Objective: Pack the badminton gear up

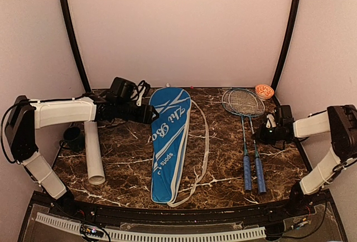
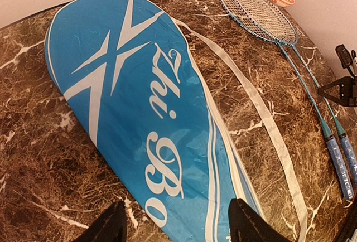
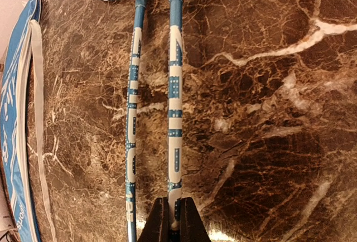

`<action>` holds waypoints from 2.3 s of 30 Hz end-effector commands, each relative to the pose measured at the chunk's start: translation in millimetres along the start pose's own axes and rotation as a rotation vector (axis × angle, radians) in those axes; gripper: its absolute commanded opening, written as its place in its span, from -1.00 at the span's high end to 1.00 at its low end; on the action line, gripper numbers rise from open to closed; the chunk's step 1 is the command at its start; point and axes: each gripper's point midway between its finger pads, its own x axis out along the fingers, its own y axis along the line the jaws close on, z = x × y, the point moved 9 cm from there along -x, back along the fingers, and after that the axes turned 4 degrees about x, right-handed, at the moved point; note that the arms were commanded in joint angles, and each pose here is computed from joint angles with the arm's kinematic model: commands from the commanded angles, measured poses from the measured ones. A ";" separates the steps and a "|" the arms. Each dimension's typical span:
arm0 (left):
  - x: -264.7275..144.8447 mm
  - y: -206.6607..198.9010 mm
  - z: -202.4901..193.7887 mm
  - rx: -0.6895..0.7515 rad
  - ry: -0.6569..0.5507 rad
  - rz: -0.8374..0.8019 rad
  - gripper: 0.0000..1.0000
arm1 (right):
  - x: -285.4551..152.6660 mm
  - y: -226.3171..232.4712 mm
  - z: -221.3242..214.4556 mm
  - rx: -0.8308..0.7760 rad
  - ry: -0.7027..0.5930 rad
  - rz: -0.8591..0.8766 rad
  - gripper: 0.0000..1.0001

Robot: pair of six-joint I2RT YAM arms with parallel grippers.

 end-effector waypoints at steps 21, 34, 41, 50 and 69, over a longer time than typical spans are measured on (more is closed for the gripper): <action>71.6 -88.9 -29.9 0.185 0.211 0.094 0.06 | -89.7 88.9 15.5 -0.133 -0.184 0.226 1.00; 120.0 -82.7 -58.7 0.227 0.351 0.215 0.10 | -88.0 95.3 4.9 -0.153 -0.170 0.261 1.00; 131.6 -84.9 -67.6 0.259 0.396 0.231 0.14 | -81.2 93.1 3.0 -0.158 -0.153 0.257 1.00; 118.2 -106.8 -49.5 0.308 0.354 0.263 0.17 | -77.7 92.6 1.2 -0.169 -0.141 0.260 1.00; 140.9 -99.1 -73.3 0.293 0.427 0.251 0.49 | -77.3 91.7 -1.6 -0.178 -0.139 0.263 1.00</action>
